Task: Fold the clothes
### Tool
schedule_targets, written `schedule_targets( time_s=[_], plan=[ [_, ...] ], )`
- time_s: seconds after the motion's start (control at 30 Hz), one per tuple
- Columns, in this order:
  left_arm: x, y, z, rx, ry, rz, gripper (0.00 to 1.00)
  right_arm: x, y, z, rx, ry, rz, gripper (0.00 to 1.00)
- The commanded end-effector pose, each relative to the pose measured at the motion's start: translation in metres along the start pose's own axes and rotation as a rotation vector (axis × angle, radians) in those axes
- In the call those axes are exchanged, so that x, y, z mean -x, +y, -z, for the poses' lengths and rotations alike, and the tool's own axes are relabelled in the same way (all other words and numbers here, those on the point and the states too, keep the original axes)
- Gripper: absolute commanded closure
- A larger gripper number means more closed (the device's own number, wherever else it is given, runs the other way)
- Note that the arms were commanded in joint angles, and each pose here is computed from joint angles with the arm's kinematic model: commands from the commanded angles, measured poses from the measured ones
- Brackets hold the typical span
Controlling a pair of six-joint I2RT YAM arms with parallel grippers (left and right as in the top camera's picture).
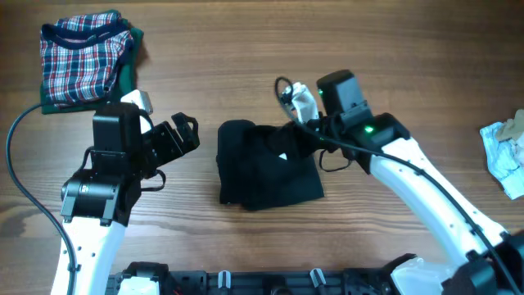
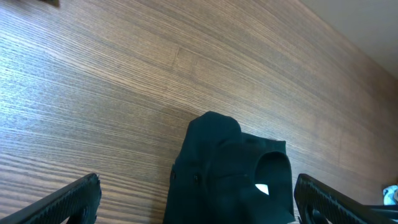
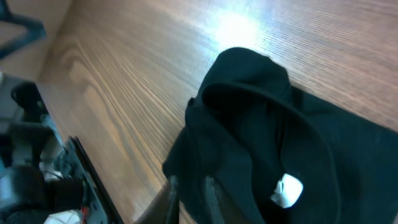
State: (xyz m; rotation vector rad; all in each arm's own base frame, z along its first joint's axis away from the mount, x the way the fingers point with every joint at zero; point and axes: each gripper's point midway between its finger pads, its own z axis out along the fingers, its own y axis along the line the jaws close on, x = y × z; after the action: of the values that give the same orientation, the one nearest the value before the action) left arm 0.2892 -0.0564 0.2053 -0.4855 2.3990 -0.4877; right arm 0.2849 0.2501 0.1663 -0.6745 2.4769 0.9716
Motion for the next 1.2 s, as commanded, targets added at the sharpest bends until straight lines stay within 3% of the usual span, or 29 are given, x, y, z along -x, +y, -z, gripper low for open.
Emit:
schedule_targets(
  time_s=[0.0, 0.27, 0.57, 0.6, 0.7, 0.93, 1.17],
  plan=[
    [0.002, 0.003, -0.001, 0.013, -0.006, -0.013, 0.00, -0.017, -0.013, -0.038, -0.019, 0.107, 0.105, 0.53],
    [0.002, 0.004, -0.001, 0.015, -0.004, -0.013, 0.00, -0.029, -0.047, -0.140, -0.075, 0.135, 0.161, 0.41],
    [0.001, 0.005, -0.005, 0.023, 0.009, -0.011, 0.00, -0.046, -0.003, -0.162, -0.011, 0.164, 0.171, 0.47],
    [0.001, 0.005, -0.006, 0.025, 0.012, -0.010, 0.00, -0.048, -0.004, -0.162, -0.016, 0.175, 0.146, 0.52],
    [-0.001, 0.007, -0.010, 0.033, 0.025, -0.008, 0.00, -0.054, -0.006, -0.160, -0.021, 0.199, 0.131, 0.96],
    [0.000, 0.009, -0.012, 0.046, 0.024, -0.007, 0.00, -0.021, 0.007, -0.125, 0.056, 0.110, 0.067, 0.96],
    [0.002, 0.009, -0.012, 0.044, 0.014, -0.009, 0.00, 0.012, 0.010, -0.040, 0.041, -0.002, 0.017, 0.96]
  ],
)
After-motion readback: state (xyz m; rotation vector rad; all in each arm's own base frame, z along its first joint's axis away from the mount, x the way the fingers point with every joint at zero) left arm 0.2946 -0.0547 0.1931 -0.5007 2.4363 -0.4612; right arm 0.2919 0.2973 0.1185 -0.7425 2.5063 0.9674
